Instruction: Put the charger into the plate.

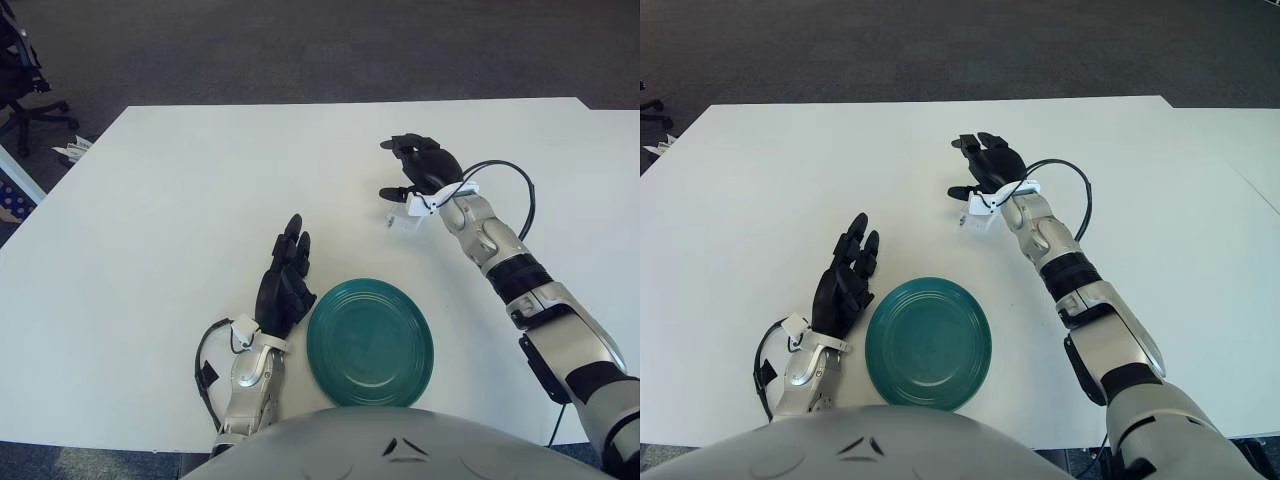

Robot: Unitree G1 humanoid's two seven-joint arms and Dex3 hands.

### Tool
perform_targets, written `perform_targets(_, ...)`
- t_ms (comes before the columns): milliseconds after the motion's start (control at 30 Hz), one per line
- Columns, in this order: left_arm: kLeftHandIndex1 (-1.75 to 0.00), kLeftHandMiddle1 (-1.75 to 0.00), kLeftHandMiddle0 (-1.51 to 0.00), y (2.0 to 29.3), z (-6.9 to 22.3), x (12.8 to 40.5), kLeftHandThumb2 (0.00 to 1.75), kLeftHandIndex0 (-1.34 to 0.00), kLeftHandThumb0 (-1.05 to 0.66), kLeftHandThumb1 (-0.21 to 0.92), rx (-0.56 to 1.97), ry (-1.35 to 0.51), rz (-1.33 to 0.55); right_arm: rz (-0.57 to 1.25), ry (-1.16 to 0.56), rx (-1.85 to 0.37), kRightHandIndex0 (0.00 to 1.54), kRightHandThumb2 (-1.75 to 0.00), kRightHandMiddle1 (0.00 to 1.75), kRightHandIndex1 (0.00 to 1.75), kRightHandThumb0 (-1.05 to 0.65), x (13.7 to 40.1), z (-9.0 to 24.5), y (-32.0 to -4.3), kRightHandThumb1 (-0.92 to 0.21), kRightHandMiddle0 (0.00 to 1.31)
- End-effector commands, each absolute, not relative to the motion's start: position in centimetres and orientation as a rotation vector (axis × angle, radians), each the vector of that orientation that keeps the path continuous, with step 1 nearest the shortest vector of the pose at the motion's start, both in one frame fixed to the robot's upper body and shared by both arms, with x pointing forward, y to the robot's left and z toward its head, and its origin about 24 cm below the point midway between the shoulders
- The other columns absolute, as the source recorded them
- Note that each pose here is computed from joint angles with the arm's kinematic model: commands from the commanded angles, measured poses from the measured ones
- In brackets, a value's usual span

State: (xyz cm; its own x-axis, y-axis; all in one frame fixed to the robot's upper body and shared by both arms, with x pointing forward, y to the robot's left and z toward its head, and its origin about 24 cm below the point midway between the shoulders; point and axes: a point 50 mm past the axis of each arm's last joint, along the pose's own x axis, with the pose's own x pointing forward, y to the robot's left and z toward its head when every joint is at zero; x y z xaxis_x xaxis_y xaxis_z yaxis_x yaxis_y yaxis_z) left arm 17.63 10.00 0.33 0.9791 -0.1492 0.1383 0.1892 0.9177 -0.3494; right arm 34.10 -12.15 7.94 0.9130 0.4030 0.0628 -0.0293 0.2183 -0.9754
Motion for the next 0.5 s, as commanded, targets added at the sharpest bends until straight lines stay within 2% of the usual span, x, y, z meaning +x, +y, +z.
perform_targets(0,-0.28,0.0,-0.04,8.7,-2.1,16.2,1.12,0.0,-0.99,0.92,-0.448,0.017,-0.131,0.302,-0.328,-1.33,0.18,-0.67,0.61,0.0,-0.95,33.8,7.4,-12.3,-0.92,0.0)
perform_targets(467,-0.28,0.0,-0.02,8.7,-2.1,16.3,1.09,0.0,-1.0,0.92,-0.436,0.026,-0.137,0.333,-0.216,-1.335,0.19,-0.69,0.62,0.01,-0.97,33.8,4.9,-13.2,-0.92,0.0)
